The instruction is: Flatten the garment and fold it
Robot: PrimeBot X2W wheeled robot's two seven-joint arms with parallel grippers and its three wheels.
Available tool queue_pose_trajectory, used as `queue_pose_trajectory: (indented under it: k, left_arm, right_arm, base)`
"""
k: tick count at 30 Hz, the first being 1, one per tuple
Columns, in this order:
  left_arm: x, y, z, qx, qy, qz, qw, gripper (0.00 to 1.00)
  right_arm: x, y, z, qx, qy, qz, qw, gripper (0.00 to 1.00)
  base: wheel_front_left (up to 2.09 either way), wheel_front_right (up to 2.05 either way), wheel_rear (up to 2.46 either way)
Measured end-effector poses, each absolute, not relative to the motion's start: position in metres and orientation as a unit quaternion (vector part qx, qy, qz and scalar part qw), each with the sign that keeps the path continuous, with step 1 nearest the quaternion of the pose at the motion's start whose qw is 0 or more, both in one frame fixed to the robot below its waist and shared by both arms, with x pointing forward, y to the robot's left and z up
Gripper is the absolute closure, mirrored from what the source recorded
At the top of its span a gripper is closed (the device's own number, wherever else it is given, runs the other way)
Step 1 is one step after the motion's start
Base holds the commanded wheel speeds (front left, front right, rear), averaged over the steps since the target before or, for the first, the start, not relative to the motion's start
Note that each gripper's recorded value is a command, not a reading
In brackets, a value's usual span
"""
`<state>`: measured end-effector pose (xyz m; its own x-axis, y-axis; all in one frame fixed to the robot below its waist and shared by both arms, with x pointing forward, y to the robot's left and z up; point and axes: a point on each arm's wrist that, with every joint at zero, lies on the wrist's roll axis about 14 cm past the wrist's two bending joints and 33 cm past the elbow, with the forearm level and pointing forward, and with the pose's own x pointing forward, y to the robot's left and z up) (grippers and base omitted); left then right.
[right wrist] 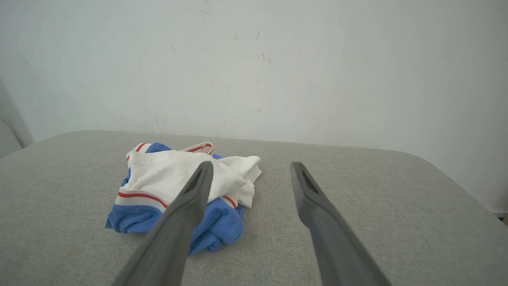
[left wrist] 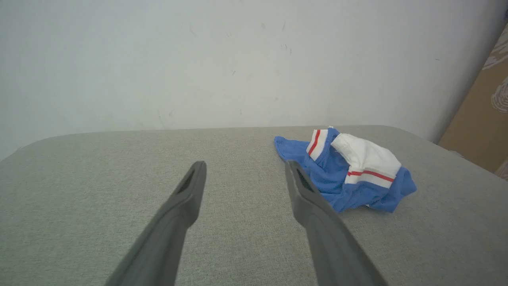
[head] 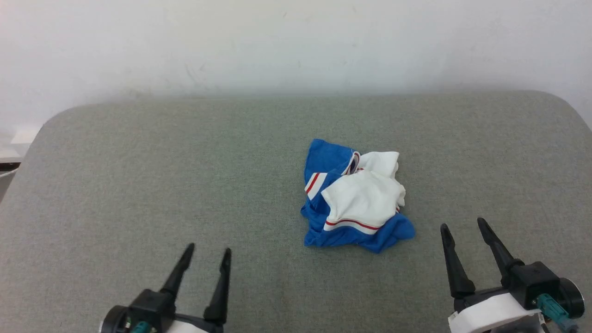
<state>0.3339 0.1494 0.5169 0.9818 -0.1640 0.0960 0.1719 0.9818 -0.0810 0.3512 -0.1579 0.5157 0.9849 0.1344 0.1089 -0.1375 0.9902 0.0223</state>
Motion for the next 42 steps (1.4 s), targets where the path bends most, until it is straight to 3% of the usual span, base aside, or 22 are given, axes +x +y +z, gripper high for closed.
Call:
queue_pose_trajectory:
  k: [9, 16, 21, 32, 34, 42]
  left_arm:
    - [0.35, 0.085, 0.504, -0.058, 0.028, -0.213, 0.975, 0.0]
    - [0.369, 0.035, 0.485, -0.025, 0.155, -0.303, 0.94, 0.0]
    - [0.39, 0.008, 0.482, -0.004, 0.204, -0.338, 0.919, 0.0]
    - [0.428, -0.029, 0.468, 0.007, 0.234, -0.365, 0.901, 0.0]
    - [0.43, -0.035, 0.462, 0.004, 0.241, -0.371, 0.897, 1.0]
    - [0.431, -0.042, 0.464, -0.011, 0.219, -0.381, 0.898, 1.0]
  right_arm:
    - [0.351, -0.158, 0.498, 0.007, -0.021, 0.068, 0.997, 0.0]
    - [0.356, -0.166, 0.486, 0.007, -0.001, 0.054, 0.999, 0.0]
    - [0.359, -0.175, 0.477, 0.006, 0.013, 0.041, 0.999, 0.0]
    - [0.359, -0.194, 0.459, 0.009, 0.04, 0.009, 0.999, 0.0]
    - [0.359, -0.197, 0.455, 0.01, 0.046, 0.004, 0.999, 0.0]
    - [0.358, -0.198, 0.45, 0.012, 0.052, 0.002, 0.999, 0.0]
  base:
    - [0.0, 0.0, 0.0]
    - [0.0, 0.0, 0.0]
    - [0.0, 0.0, 0.0]
    - [0.0, 0.0, 0.0]
    - [0.0, 0.0, 0.0]
    - [0.0, 0.0, 0.0]
